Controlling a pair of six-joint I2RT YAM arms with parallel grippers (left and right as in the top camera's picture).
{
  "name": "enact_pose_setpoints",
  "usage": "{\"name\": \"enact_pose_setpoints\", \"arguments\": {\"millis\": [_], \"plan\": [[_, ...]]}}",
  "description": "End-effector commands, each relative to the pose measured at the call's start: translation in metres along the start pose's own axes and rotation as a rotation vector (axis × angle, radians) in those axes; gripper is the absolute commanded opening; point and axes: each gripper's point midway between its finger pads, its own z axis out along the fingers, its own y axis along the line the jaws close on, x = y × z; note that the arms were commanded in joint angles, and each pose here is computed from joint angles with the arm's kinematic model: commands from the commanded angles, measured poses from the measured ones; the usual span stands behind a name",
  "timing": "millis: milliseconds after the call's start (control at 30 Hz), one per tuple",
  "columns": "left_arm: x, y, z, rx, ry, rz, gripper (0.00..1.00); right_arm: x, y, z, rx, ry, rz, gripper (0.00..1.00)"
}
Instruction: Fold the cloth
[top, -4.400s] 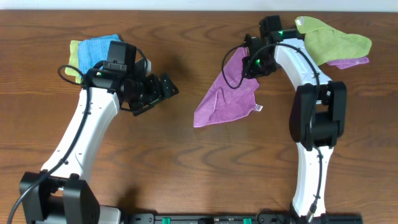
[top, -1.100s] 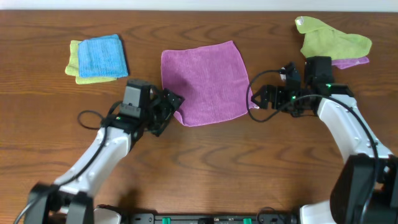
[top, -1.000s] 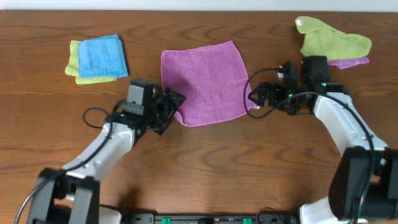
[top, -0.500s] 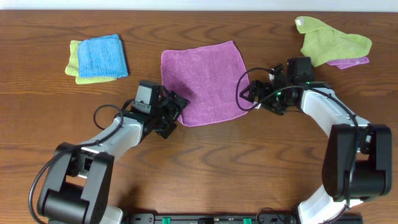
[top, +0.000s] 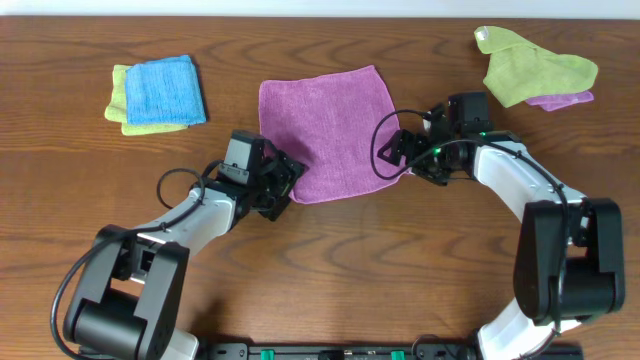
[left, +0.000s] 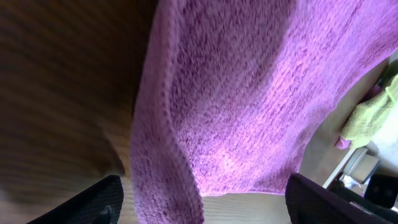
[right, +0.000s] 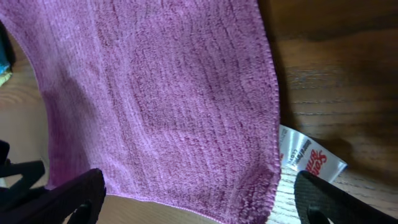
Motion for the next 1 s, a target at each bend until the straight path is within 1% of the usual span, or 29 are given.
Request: {"name": "enact_pose_setpoints", "arguments": {"millis": [0,100,233,267,300,333,433,600,733,800,833,867,900,967], "plan": [[-0.001,0.003,0.003,-0.015,-0.014,-0.004,0.84,0.004,-0.004,0.004,0.028,0.007,0.022,0.96],[-0.001,0.003,0.003,-0.015,-0.014,-0.004,0.82,0.010,-0.013,0.013,0.045,0.038,0.045,0.96],[-0.001,0.006,0.003,-0.025,-0.019,-0.007,0.74,0.017,-0.022,0.028,0.046,0.080,0.078,0.93],[-0.003,0.008,0.003,-0.034,-0.026,-0.010,0.72,0.017,-0.023,0.029,0.046,0.082,0.079,0.92],[-0.004,0.011,0.003,-0.046,-0.034,-0.014,0.66,0.016,-0.023,0.030,0.045,0.078,0.076,0.90],[-0.004,0.011,0.002,-0.047,-0.036,-0.014,0.63,0.015,-0.022,0.030,0.041,0.071,0.072,0.88],[-0.005,0.011,0.003,-0.049,-0.041,-0.014,0.55,0.013,-0.021,0.030,0.038,0.064,0.075,0.84],[-0.007,0.012,0.002,-0.052,-0.052,-0.014,0.45,0.016,-0.018,0.033,0.047,0.071,0.061,0.76],[-0.007,0.012,0.002,-0.052,-0.051,-0.011,0.41,0.021,-0.020,0.040,0.072,0.083,0.050,0.70],[-0.006,0.013,0.002,-0.056,-0.050,-0.012,0.38,0.028,-0.025,0.048,0.083,0.111,0.059,0.63],[-0.006,0.014,0.002,-0.059,-0.049,-0.013,0.36,0.032,-0.028,0.052,0.090,0.127,0.065,0.55],[-0.006,0.015,0.002,-0.064,-0.047,-0.014,0.34,0.037,-0.032,0.057,0.098,0.145,0.071,0.35],[-0.006,0.016,0.002,-0.066,-0.046,-0.005,0.32,0.037,-0.033,0.058,0.100,0.148,0.073,0.06],[-0.005,0.017,0.002,-0.073,-0.044,0.005,0.27,0.035,-0.035,0.059,0.111,0.137,0.066,0.01]]}}
